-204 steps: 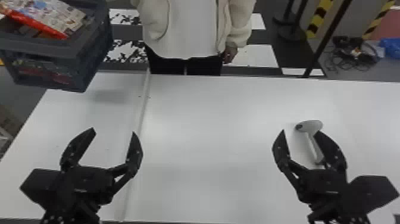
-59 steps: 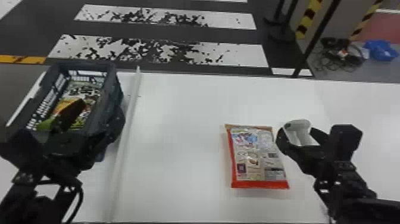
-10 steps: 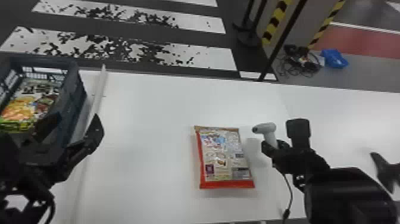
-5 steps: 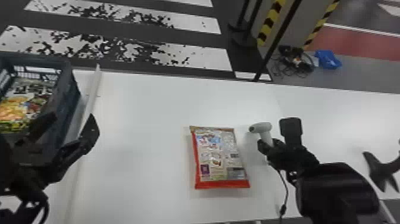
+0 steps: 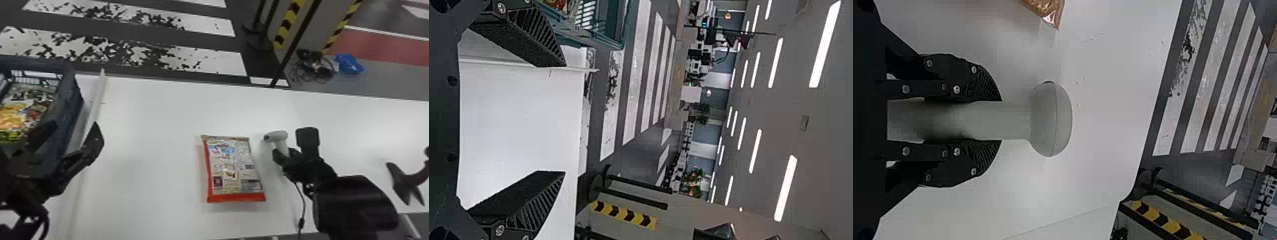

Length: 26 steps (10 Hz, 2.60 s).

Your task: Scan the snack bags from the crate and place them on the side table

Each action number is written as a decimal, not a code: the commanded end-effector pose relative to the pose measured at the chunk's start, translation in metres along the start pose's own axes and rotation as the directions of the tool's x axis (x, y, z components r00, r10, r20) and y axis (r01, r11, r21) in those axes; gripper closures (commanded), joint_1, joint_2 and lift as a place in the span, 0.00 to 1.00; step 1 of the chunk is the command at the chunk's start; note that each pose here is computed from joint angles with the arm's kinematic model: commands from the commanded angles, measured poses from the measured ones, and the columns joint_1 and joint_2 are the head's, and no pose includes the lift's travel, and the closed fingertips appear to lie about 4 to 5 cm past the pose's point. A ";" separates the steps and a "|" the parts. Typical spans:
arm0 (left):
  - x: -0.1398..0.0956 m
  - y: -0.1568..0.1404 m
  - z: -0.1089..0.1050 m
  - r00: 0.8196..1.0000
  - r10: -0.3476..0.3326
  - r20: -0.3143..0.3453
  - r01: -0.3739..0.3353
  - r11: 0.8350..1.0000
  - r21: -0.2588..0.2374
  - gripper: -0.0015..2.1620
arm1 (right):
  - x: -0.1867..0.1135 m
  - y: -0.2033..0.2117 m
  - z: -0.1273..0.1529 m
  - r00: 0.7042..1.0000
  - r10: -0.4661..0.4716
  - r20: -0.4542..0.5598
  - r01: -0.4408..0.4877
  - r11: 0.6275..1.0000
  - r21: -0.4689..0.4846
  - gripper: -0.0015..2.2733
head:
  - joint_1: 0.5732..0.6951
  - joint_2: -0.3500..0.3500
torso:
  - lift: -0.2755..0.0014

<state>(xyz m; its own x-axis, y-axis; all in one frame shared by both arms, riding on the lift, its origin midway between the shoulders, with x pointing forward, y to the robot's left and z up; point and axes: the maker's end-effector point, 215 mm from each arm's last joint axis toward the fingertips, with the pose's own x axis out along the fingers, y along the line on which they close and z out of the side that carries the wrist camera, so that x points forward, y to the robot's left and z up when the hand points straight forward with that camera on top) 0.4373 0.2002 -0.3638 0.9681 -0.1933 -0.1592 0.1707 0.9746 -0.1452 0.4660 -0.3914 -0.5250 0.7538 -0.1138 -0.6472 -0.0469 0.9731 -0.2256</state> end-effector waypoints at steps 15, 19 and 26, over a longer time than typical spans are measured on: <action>-0.001 0.000 -0.005 1.000 -0.002 -0.009 0.002 1.000 -0.004 0.05 | -0.098 0.085 -0.021 0.907 0.420 -0.005 -0.403 0.874 0.272 0.04 | 1.00 0.28 | 0.66; 0.000 0.000 -0.006 1.000 -0.003 -0.010 0.003 1.000 -0.006 0.05 | -0.106 0.103 -0.032 0.845 0.533 -0.039 -0.482 0.792 0.376 0.04 | 1.00 0.32 | 0.66; 0.001 -0.001 -0.006 1.000 -0.010 -0.010 0.010 1.000 -0.015 0.05 | -0.096 0.114 -0.041 0.789 0.613 -0.048 -0.538 0.726 0.427 0.04 | 1.00 0.34 | 0.66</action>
<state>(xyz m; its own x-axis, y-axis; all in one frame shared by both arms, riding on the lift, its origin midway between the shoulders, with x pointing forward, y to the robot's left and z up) 0.4368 0.1990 -0.3702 0.9648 -0.2021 -0.1682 0.1763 0.9718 -0.1563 0.3612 -0.2772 -0.5159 0.5384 0.4964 -0.6809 -0.1624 0.8540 0.4942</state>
